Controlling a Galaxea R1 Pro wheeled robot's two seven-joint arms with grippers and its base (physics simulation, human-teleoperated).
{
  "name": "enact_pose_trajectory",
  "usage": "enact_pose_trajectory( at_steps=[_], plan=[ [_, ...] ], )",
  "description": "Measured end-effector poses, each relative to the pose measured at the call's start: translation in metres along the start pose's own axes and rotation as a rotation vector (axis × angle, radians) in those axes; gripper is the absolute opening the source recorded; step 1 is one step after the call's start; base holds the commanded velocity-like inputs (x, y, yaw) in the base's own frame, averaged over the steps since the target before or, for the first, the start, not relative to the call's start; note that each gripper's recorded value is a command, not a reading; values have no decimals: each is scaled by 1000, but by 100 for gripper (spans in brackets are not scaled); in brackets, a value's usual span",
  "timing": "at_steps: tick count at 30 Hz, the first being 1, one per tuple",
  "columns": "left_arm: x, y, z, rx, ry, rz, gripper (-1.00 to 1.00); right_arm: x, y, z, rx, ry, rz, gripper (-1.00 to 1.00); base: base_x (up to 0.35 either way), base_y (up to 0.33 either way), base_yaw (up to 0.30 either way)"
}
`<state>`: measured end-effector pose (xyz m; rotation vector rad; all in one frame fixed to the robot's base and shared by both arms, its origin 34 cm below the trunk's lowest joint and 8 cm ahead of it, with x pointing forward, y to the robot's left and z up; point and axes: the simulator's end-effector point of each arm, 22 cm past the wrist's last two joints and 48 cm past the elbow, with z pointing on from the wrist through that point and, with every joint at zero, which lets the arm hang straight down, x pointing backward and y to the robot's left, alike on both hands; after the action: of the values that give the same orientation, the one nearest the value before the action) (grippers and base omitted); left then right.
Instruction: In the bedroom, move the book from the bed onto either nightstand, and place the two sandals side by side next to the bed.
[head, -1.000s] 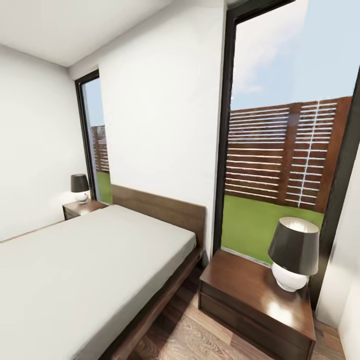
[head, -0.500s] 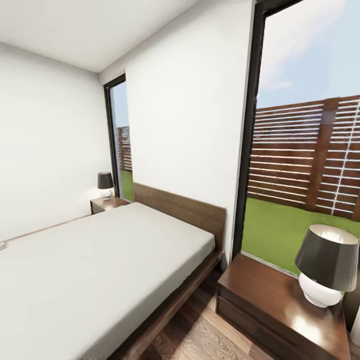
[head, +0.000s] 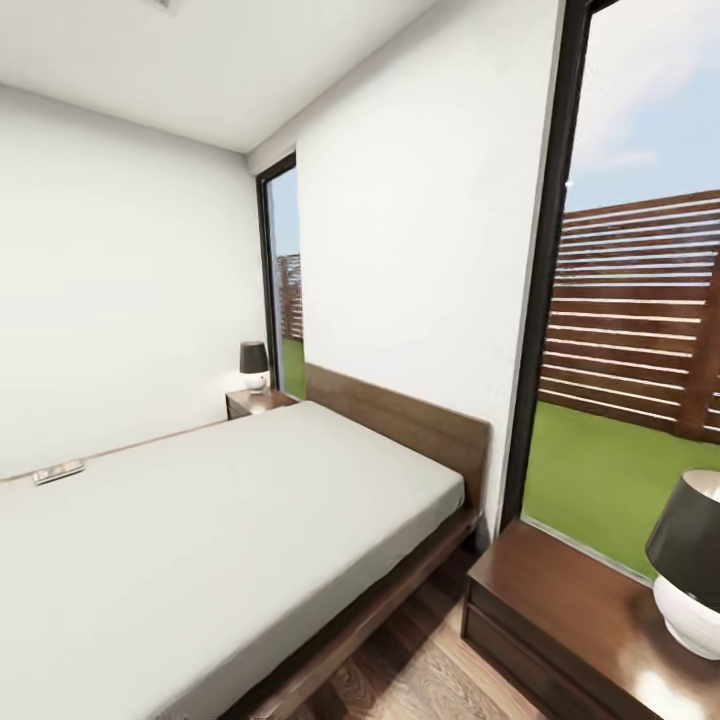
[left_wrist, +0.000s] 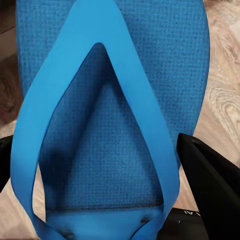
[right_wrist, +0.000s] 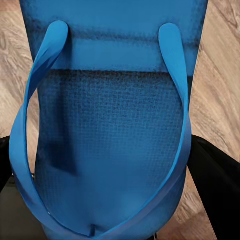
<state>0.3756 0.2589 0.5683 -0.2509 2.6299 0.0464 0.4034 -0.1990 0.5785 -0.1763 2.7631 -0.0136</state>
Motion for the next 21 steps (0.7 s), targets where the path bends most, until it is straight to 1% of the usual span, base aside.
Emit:
enact_pose_trajectory(
  at_steps=[13, 16, 21],
  plan=[
    [0, -1, 0, 0, 0, 0, -100, 8, 0, 0, -1, 17, -4, -100, 0, -5, 270],
    [0, -1, 0, 1, 0, 0, -100, 8, 0, 0, -1, 17, -4, -100, 0, 0, 166],
    [0, -1, 0, 1, 1, 0, -100, 9, 1, 0, -1, 18, -4, -100, 0, 0, 69]
  ],
)
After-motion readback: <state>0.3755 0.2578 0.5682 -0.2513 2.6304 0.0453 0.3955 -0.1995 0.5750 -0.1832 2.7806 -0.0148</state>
